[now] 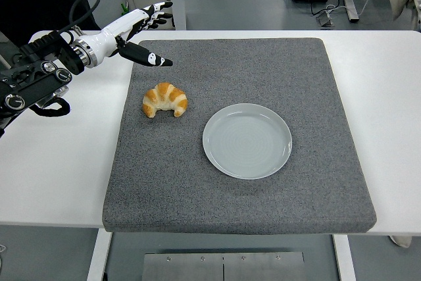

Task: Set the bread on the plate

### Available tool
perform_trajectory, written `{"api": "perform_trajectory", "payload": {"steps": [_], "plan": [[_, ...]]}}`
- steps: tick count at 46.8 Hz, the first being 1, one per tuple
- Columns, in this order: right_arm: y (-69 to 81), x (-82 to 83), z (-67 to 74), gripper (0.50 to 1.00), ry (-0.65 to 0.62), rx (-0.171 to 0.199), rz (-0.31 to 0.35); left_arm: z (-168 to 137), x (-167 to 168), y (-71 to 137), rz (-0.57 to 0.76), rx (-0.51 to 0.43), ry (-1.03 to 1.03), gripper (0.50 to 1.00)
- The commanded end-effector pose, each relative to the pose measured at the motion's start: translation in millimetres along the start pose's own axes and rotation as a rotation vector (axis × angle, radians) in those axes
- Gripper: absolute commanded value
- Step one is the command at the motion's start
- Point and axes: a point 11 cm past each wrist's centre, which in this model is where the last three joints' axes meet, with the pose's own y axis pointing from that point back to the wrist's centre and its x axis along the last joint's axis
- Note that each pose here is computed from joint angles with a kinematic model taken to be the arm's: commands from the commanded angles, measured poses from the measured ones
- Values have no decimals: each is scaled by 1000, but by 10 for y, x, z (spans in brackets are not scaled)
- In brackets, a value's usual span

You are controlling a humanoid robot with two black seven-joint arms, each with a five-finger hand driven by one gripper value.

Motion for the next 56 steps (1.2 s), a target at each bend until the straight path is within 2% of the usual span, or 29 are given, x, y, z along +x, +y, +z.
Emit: {"api": "perform_trajectory", "payload": {"steps": [1, 12, 38, 56], "plan": [[-3, 1, -8, 1000, 0, 1, 0, -1, -22, 28, -24, 5, -28, 957], [0, 0, 0, 1000, 0, 0, 0, -26, -202, 42, -111, 10, -171, 955], [0, 0, 0, 1000, 0, 0, 0, -182, -418, 88, -215, 38, -361, 955], [-3, 1, -8, 1000, 0, 2, 0, -219, -441, 90, -182, 26, -471, 955]]}}
